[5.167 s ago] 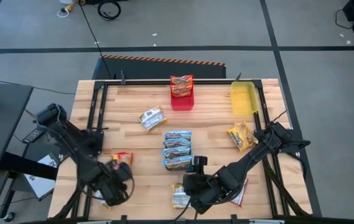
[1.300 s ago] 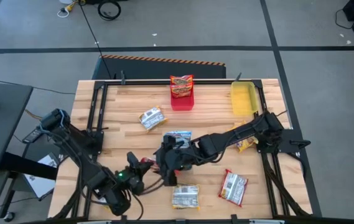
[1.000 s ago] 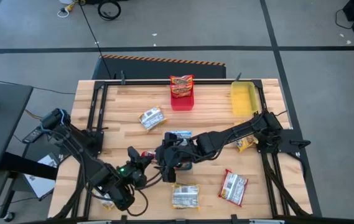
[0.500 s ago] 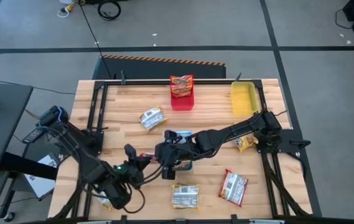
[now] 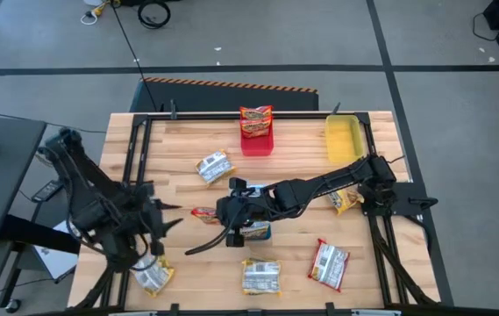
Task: Sort Maruchan noodles
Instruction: Put the red noodle pack into the red bin
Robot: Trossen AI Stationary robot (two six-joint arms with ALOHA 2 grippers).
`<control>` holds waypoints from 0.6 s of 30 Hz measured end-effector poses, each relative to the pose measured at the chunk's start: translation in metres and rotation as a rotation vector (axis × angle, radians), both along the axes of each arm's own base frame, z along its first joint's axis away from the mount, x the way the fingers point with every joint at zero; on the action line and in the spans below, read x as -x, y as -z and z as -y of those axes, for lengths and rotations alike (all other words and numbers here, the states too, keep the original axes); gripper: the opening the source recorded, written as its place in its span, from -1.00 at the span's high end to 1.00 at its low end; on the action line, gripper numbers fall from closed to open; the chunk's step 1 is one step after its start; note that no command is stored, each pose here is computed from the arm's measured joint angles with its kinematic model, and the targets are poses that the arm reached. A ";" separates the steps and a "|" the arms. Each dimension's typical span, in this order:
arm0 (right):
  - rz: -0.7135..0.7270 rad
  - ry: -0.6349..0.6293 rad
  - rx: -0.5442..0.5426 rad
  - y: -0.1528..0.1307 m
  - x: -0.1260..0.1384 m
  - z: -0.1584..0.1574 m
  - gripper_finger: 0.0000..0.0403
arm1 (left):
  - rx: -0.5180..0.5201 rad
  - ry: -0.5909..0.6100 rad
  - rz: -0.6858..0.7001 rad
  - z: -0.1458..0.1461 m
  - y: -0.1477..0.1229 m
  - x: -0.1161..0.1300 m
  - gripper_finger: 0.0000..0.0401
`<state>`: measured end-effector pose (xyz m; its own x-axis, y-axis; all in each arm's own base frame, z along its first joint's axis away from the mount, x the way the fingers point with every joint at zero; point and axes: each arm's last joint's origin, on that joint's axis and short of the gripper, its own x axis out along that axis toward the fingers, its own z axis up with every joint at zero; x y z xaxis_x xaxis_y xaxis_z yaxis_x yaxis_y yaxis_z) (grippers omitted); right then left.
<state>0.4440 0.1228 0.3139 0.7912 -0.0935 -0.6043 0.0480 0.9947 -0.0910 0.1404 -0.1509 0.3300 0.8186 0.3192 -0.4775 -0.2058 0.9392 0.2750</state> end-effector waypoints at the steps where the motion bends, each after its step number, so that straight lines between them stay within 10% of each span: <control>1: 0.028 0.002 0.009 0.003 -0.002 0.000 0.63 | 0.011 -0.022 0.033 -0.003 0.005 0.005 0.22; 9: 0.047 -0.034 0.042 0.036 -0.002 -0.006 0.63 | 0.306 -0.147 0.126 -0.032 0.048 0.040 0.29; 18: 0.118 0.014 0.166 -0.009 0.033 0.045 0.63 | 0.317 -0.237 0.412 -0.057 0.051 0.051 0.29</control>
<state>0.4110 0.0778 0.3229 0.8535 -0.1959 -0.4829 0.0820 0.9656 -0.2467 0.0898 -0.0939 0.2791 0.8810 0.4098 -0.2365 -0.4515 0.8777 -0.1607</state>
